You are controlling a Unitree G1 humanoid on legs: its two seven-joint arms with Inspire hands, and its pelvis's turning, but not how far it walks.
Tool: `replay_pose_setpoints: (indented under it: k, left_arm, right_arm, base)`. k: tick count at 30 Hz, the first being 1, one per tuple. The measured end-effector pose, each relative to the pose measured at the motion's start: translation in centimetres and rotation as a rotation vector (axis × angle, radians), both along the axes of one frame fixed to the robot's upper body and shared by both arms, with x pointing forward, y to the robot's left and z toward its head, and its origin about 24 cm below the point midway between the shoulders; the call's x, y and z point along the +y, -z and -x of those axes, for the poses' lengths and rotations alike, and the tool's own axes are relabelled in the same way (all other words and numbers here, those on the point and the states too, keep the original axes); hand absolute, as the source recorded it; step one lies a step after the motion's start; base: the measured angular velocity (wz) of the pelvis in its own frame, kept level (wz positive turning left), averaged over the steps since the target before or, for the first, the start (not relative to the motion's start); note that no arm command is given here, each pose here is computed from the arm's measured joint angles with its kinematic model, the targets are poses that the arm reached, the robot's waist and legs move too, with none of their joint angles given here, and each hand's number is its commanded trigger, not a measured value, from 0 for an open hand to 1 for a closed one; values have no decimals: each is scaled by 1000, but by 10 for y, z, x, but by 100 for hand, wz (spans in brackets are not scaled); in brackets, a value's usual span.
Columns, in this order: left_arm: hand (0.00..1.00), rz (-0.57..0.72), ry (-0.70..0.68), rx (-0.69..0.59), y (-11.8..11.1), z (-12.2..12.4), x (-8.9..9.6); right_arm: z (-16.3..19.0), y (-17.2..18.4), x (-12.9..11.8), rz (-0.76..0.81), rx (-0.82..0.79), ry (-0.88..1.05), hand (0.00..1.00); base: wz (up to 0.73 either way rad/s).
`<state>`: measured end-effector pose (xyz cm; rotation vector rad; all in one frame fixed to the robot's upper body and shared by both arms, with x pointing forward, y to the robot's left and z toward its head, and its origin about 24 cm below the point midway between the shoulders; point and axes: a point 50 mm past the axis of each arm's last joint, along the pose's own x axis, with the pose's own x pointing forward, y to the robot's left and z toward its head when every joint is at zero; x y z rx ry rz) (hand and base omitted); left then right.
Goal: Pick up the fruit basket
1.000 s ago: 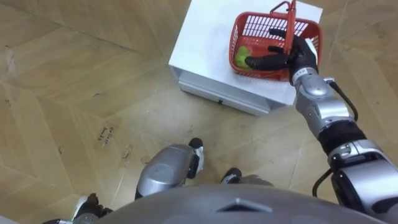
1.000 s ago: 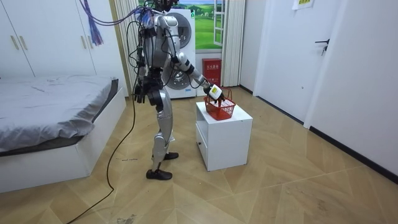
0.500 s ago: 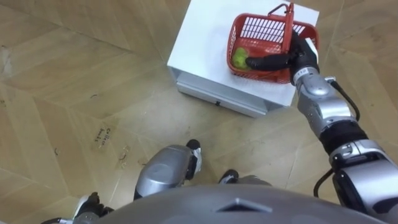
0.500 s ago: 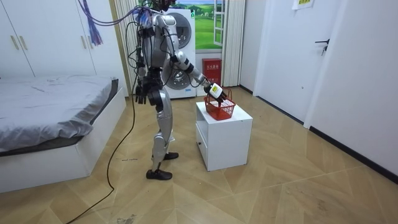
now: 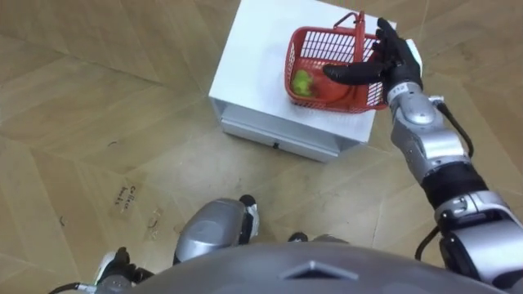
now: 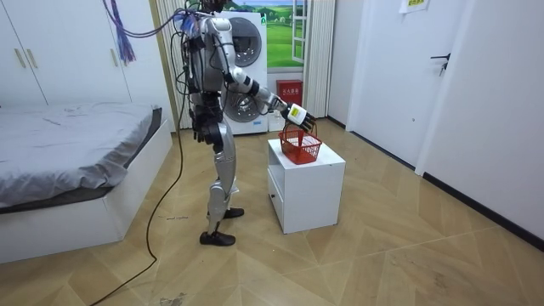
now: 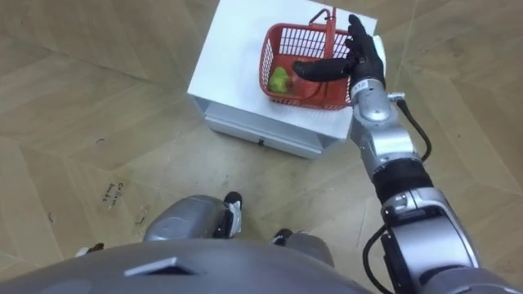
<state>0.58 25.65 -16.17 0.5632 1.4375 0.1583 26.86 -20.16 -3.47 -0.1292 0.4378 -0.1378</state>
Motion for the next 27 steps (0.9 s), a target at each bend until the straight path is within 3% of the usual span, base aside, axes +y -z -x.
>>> replay_pose_setpoints:
  k: [11,27]
  left_arm:
    - [0,-8,-43,4,-1,13,0]
    - [0,-39,-51,-5,-2,13,0]
  right_arm:
    - [27,5,-14,-13,-1,84,0]
    - [31,-3,-23,47,-43,128,0]
  base:
    - [-6]
    - [-2]
